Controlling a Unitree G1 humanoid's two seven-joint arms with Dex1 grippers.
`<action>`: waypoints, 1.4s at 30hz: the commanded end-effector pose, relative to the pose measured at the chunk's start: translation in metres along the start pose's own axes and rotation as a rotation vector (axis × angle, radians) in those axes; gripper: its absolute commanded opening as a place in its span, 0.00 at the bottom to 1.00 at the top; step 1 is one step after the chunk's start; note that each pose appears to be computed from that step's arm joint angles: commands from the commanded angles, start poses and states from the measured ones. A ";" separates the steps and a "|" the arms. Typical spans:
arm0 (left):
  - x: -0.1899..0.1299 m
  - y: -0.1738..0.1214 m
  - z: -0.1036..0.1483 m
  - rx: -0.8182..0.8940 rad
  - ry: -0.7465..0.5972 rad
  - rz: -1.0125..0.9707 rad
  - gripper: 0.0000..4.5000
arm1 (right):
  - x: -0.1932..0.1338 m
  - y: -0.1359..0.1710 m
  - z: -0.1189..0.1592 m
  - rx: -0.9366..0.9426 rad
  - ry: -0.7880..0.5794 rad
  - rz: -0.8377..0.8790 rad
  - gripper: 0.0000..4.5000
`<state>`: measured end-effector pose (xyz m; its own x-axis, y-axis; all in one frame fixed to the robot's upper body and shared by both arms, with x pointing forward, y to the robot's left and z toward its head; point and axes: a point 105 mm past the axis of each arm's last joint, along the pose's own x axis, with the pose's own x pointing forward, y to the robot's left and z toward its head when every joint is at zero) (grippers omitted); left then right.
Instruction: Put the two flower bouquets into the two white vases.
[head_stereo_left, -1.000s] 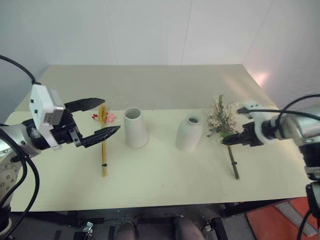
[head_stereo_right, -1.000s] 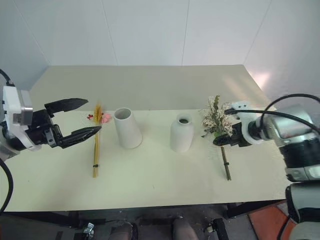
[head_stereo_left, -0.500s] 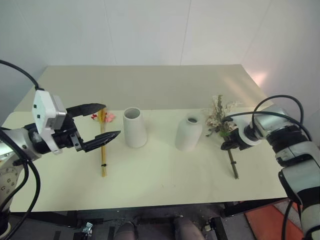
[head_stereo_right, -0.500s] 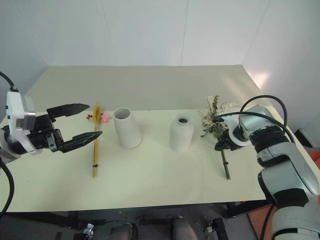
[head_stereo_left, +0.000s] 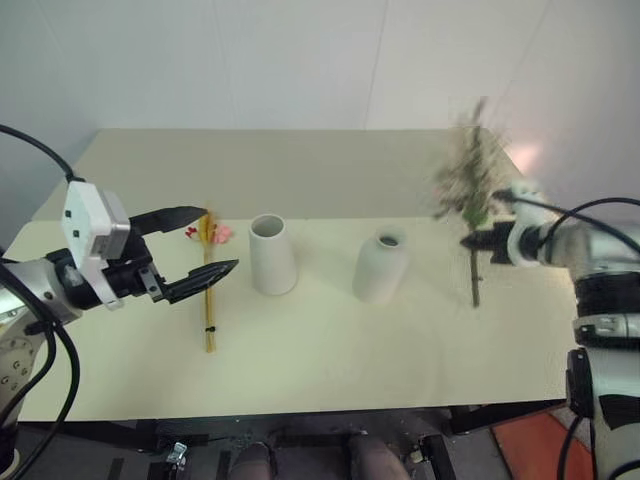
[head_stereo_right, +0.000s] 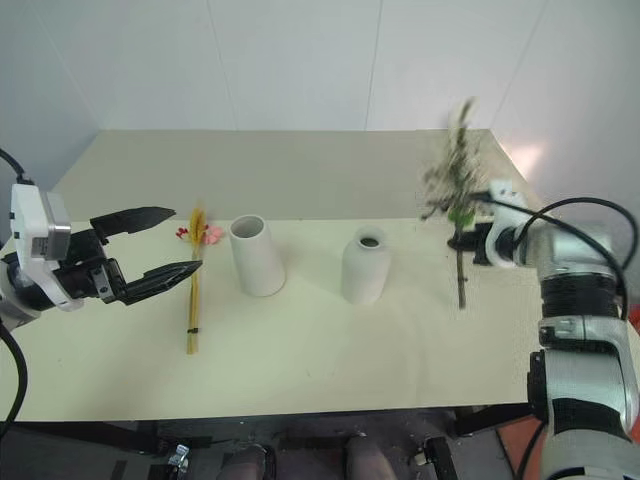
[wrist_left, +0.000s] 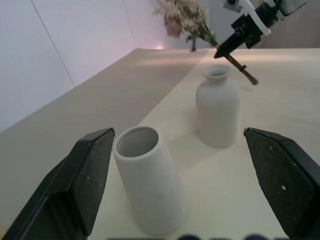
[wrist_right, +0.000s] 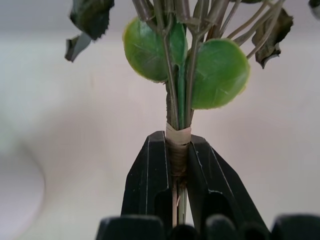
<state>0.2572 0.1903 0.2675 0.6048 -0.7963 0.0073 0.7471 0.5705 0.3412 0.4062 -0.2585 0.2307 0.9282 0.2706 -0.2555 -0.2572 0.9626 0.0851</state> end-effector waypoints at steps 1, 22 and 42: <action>0.002 0.008 0.008 -0.019 -0.029 0.004 1.00 | -0.022 0.024 0.064 -0.024 -0.368 0.062 0.05; 0.011 0.006 0.018 -0.012 -0.032 -0.160 1.00 | -0.051 0.145 0.075 -0.188 -0.647 0.446 0.05; 0.016 0.008 0.014 -0.011 -0.015 -0.163 1.00 | -0.068 0.162 0.076 -0.225 -0.690 0.499 0.05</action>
<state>0.2715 0.1809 0.2750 0.4781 -0.8772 -0.0428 0.8455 0.4465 0.2928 0.3336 -0.1187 0.3190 0.6584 0.6659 0.3509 -0.6653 0.7329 -0.1424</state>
